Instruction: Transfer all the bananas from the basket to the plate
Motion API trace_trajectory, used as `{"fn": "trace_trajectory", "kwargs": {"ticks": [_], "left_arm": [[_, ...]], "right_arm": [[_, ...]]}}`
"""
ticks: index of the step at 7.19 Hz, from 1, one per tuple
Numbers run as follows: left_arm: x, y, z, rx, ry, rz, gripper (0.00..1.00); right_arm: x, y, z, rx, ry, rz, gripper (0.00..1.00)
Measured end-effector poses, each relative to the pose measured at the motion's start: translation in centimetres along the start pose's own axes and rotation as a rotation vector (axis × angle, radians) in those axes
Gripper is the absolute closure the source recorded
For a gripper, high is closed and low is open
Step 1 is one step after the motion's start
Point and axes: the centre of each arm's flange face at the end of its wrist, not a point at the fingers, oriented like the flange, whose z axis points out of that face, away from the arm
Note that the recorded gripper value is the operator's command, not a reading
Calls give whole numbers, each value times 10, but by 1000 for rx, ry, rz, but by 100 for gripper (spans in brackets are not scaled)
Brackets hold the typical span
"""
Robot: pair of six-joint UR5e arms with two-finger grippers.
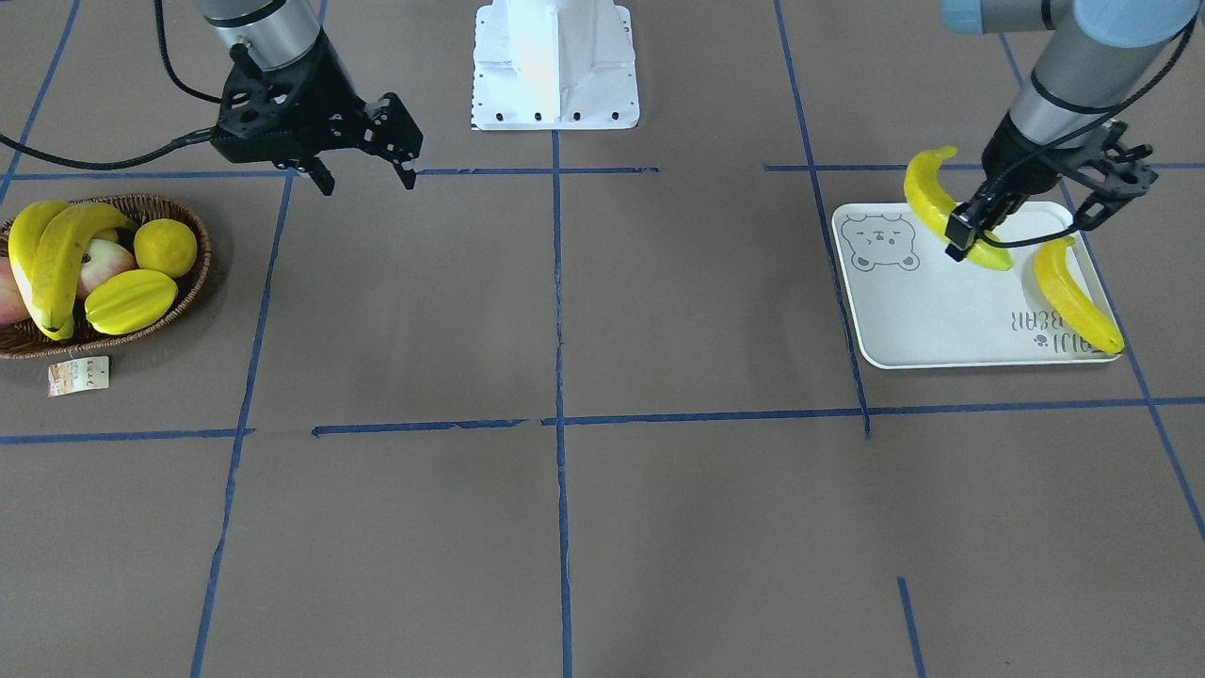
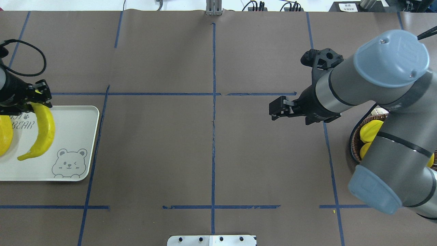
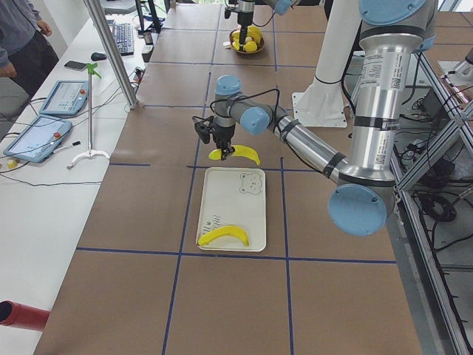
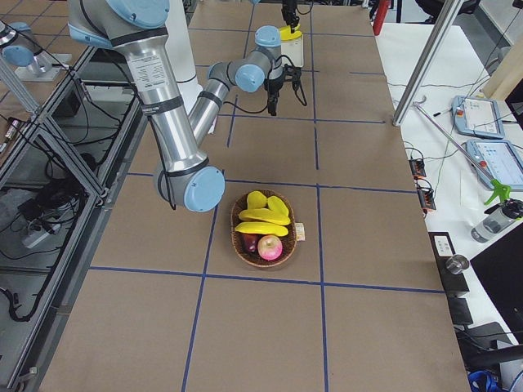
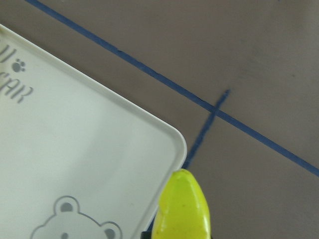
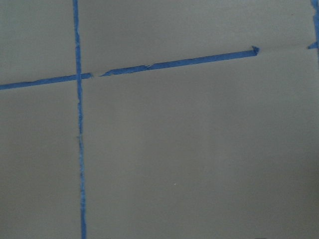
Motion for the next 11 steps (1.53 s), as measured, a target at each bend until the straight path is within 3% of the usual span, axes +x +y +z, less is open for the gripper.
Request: {"fn": "trace_trajectory", "kwargs": {"ticks": [3, 5, 6, 8, 9, 11], "left_arm": [[-59, -56, 70, 28, 25, -127, 95], [-95, -79, 119, 33, 33, -147, 94], [-108, -85, 134, 32, 23, -156, 80], [-122, -92, 149, 30, 3, -170, 35], [-124, -92, 151, 30, 0, -171, 1], [-122, -93, 145, 35, 33, -154, 0]], "right_arm": [[41, -5, -10, -25, 16, -27, 0], [43, -5, -11, -25, 18, -28, 0], [43, -5, -11, -23, 18, -28, 0], [44, -6, -10, -20, 22, -27, 0], [44, -6, -10, -19, 24, -26, 0], [48, -6, -11, -20, 28, -21, 0]]}}
